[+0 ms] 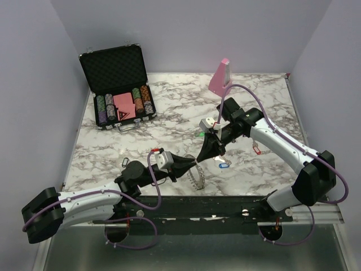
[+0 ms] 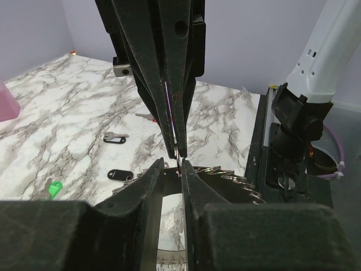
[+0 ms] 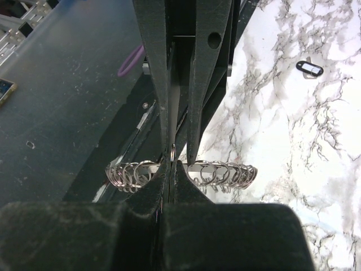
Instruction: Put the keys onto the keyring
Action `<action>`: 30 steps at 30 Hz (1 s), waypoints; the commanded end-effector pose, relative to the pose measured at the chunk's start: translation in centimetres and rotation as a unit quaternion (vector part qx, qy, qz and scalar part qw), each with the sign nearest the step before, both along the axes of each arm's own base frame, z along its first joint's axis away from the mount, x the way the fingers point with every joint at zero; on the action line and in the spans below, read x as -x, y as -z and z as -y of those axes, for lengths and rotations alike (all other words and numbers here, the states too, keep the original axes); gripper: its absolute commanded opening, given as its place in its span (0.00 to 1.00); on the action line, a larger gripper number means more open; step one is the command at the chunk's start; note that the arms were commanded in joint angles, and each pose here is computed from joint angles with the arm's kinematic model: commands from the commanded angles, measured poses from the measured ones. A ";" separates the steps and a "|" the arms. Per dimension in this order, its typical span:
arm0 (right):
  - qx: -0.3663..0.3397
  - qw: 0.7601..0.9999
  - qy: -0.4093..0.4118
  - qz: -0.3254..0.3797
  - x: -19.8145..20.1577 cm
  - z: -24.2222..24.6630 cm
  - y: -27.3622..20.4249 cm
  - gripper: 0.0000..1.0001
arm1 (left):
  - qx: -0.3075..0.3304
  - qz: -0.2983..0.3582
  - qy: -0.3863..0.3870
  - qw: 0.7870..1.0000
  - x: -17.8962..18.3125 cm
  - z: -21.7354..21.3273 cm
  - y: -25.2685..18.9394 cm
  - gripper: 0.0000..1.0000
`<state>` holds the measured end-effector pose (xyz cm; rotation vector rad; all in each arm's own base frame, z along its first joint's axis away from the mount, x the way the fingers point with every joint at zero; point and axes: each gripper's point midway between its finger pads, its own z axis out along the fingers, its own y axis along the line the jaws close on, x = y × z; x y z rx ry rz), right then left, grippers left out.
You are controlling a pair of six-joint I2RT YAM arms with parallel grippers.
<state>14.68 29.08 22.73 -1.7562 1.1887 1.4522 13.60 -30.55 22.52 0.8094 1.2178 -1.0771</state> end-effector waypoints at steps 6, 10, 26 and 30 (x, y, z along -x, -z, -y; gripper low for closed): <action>-0.020 1.000 -0.006 -0.016 0.2 -0.2 -0.6 0.01 | 0.000 0.006 0.020 1.000 0.5 0.5 -0.3 0.00; -0.019 1.000 -0.005 -0.017 0.2 -0.2 -0.6 0.01 | -0.001 0.005 0.025 1.000 0.7 0.5 -0.2 0.00; 0.020 1.000 0.007 0.019 -0.1 0.7 -0.5 0.41 | -0.191 0.087 0.025 0.977 0.1 -0.9 1.9 0.00; 0.022 0.999 0.010 0.027 0.0 0.9 -0.8 0.42 | -0.209 0.173 0.036 0.962 0.4 -1.6 2.0 0.00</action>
